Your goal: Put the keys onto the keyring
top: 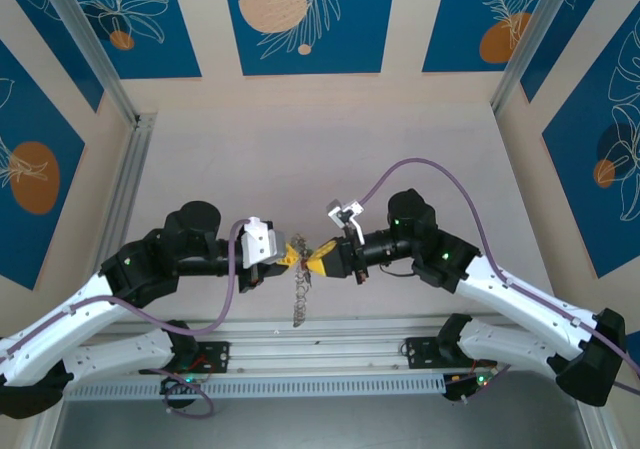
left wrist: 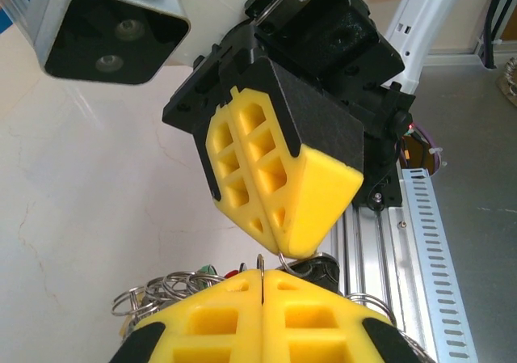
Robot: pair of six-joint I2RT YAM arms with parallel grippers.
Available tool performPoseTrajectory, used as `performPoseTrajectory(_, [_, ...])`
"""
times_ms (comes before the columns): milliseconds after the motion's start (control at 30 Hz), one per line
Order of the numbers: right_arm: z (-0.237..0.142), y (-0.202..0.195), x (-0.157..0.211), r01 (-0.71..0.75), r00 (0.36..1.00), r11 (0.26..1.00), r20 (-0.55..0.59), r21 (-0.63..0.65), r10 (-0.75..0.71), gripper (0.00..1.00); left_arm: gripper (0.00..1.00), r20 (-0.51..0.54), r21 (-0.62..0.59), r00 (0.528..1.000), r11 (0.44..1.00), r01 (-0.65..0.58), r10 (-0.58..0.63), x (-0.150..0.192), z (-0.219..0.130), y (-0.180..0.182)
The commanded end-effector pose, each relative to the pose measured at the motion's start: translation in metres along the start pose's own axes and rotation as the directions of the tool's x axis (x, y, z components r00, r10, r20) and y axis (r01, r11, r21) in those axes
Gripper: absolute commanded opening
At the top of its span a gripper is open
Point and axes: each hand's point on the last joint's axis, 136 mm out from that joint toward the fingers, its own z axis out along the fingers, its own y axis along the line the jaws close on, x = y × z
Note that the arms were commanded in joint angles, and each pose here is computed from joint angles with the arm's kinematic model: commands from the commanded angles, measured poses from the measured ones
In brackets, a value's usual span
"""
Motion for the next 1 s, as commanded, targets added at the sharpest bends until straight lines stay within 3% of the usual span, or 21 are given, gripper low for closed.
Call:
performPoseTrajectory(0, [-0.013,0.002,-0.001,0.081,0.996,0.995,0.025,0.065,-0.083,0.00,0.00,0.081,0.022,0.996,1.000,-0.021,0.019,-0.020,-0.010,-0.007])
performPoseTrajectory(167, [-0.024,0.012,0.000,0.257,0.961,0.962,0.083,0.090,-0.264,0.00,0.00,0.086,0.048,0.996,0.999,-0.016,0.012,-0.021,-0.009,-0.011])
performPoseTrajectory(433, [-0.025,0.019,0.004,0.451,0.888,0.889,0.065,0.073,-0.456,0.00,0.00,0.116,0.119,0.993,0.993,-0.023,0.009,-0.032,-0.018,-0.025])
performPoseTrajectory(767, [-0.019,0.025,-0.004,0.579,0.814,0.814,0.030,0.039,-0.580,0.00,0.00,0.139,0.160,0.990,0.986,-0.035,0.013,-0.039,-0.026,-0.033])
performPoseTrajectory(967, [-0.018,0.037,-0.008,0.610,0.791,0.792,0.070,-0.012,-0.608,0.00,0.00,0.151,0.175,0.988,0.984,-0.041,0.014,-0.045,-0.021,-0.032])
